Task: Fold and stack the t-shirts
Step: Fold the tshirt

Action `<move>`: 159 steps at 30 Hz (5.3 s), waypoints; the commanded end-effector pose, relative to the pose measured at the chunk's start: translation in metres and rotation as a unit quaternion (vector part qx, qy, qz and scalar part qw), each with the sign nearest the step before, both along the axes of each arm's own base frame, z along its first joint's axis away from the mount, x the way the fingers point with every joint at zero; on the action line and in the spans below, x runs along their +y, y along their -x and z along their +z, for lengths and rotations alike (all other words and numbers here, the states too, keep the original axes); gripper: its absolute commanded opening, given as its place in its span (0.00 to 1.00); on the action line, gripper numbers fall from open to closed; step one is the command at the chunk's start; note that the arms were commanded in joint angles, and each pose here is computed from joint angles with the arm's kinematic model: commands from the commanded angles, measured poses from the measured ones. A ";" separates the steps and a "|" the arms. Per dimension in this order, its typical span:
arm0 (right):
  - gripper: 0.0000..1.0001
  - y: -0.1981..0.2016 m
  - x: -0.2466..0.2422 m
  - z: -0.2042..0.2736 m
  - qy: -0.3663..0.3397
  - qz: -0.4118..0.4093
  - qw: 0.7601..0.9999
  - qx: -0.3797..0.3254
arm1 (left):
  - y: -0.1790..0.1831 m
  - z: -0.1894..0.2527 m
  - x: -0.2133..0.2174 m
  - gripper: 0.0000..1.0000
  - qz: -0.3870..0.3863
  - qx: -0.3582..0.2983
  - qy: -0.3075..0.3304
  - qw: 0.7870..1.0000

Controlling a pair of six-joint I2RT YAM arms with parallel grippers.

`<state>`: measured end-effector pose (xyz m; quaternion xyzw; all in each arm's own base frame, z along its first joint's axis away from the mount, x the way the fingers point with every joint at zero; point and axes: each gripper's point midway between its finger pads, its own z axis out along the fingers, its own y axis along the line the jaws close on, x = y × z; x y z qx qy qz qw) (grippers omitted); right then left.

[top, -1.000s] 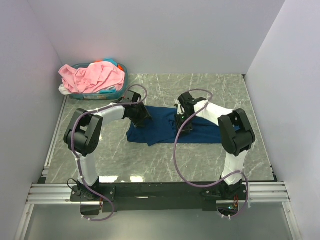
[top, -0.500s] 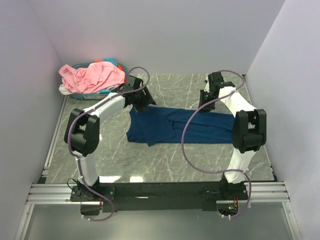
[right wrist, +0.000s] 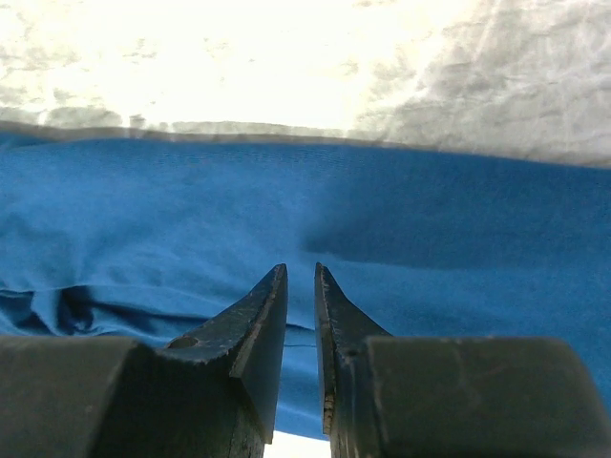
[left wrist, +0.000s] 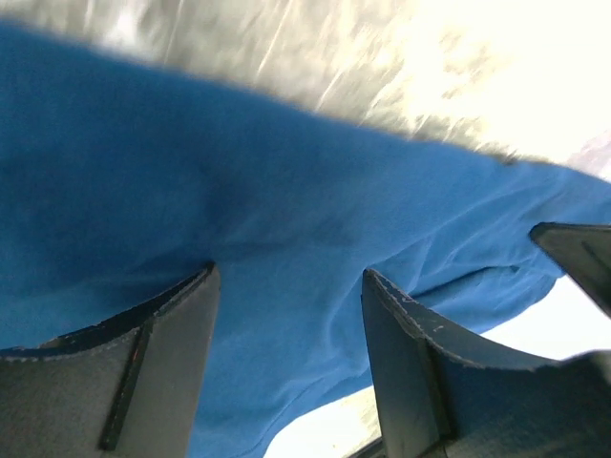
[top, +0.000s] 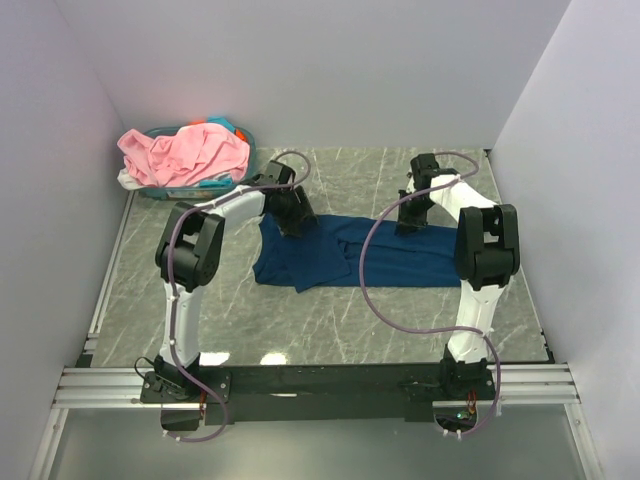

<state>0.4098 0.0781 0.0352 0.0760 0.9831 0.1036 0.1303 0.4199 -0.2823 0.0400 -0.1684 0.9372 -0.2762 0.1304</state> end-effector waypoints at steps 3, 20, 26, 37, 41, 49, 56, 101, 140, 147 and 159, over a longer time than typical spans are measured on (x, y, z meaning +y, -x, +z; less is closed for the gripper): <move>0.25 0.005 -0.014 -0.015 0.018 -0.012 1.000 0.012 | -0.020 -0.002 0.002 0.67 -0.016 -0.010 0.006 1.000; 0.25 0.075 -0.017 -0.030 0.019 -0.042 0.993 0.108 | -0.095 -0.027 -0.004 0.66 -0.078 -0.064 -0.002 0.995; 0.25 0.106 0.000 -0.030 -0.022 -0.053 0.989 0.133 | -0.111 -0.029 -0.018 0.65 -0.113 -0.102 0.025 0.988; 0.25 0.092 -0.019 0.018 0.039 -0.038 0.996 0.075 | -0.137 0.055 -0.035 0.66 -0.107 -0.203 0.078 0.970; 0.25 0.091 -0.028 0.022 0.063 -0.036 0.995 0.072 | -0.139 0.106 -0.037 0.67 -0.091 -0.238 0.099 0.962; 0.25 0.105 -0.030 0.006 0.069 -0.034 0.992 0.098 | -0.088 0.093 -0.022 0.67 -0.036 -0.127 0.114 0.985; 0.25 0.108 -0.033 -0.005 0.080 -0.035 0.989 0.119 | -0.054 0.065 -0.025 0.66 -0.017 -0.056 0.142 0.988; 0.23 0.169 0.105 -0.010 0.003 0.099 0.982 0.159 | -0.139 -0.002 -0.040 0.64 -0.119 -0.173 0.185 0.960; 0.24 0.205 0.158 -0.030 -0.052 0.207 0.963 0.164 | -0.118 -0.002 -0.028 0.64 -0.014 -0.072 0.171 0.982; 0.24 0.190 0.175 -0.032 -0.055 0.213 0.962 0.162 | -0.142 -0.013 -0.030 0.64 -0.017 -0.105 0.179 0.978; 0.25 0.171 0.188 -0.012 -0.058 0.235 0.962 0.129 | -0.172 0.024 -0.039 0.65 -0.043 -0.205 0.225 0.952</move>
